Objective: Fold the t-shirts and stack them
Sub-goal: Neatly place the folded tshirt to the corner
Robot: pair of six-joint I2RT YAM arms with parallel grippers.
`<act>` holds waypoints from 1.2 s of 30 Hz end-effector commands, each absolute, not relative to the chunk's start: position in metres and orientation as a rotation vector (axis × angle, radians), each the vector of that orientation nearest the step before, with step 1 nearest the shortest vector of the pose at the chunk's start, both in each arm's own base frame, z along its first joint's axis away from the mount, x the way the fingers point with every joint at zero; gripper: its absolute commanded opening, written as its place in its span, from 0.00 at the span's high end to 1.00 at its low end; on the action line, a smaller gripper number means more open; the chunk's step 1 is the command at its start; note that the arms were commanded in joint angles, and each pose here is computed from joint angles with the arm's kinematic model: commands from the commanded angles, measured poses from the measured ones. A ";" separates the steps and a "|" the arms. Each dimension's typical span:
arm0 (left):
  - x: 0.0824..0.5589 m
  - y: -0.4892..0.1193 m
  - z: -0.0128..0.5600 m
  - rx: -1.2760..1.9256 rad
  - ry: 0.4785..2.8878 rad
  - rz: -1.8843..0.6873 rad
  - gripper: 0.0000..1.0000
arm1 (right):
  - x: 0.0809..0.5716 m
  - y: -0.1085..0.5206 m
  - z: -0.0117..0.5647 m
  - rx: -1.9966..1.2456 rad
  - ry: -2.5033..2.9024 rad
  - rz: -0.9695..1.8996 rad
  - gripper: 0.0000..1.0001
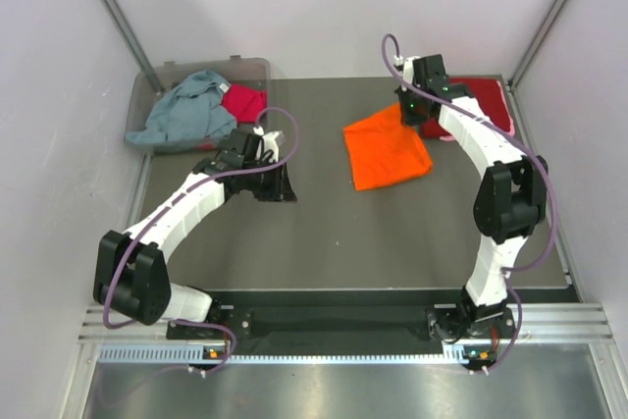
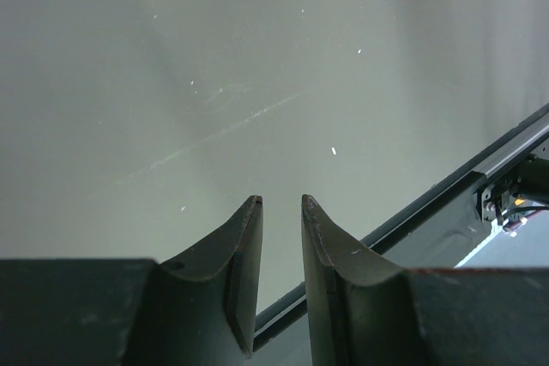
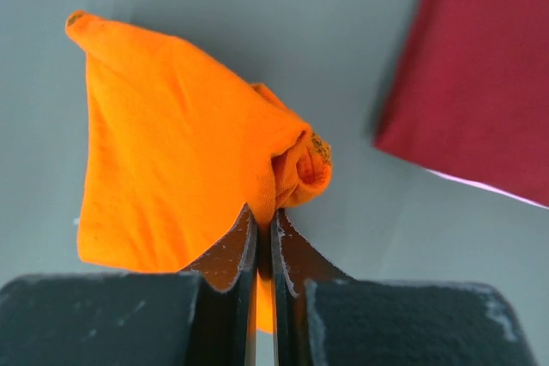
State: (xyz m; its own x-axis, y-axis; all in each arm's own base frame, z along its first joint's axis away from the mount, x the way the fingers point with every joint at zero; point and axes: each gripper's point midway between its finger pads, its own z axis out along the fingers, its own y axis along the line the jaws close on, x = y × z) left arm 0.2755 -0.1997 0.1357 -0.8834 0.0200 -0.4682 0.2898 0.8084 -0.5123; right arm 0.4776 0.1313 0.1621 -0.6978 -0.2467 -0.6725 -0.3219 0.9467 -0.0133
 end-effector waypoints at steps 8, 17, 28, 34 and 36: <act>0.279 -0.190 0.138 0.232 2.514 -0.749 0.70 | 0.508 0.067 0.221 -0.369 2.247 -0.152 1.00; 0.280 -0.188 0.129 0.229 2.555 -0.724 0.71 | 0.537 0.034 0.243 -0.355 2.190 -0.294 1.00; 0.284 -0.185 0.123 0.213 2.571 -0.694 0.71 | 0.568 -0.016 0.262 -0.256 2.127 -0.309 1.00; 0.286 -0.185 0.122 0.208 2.574 -0.691 0.71 | 0.579 -0.022 0.274 -0.269 2.067 -0.308 1.00; 0.286 -0.185 0.121 0.206 2.577 -0.692 0.71 | 0.581 -0.027 0.278 -0.247 2.055 -0.309 1.00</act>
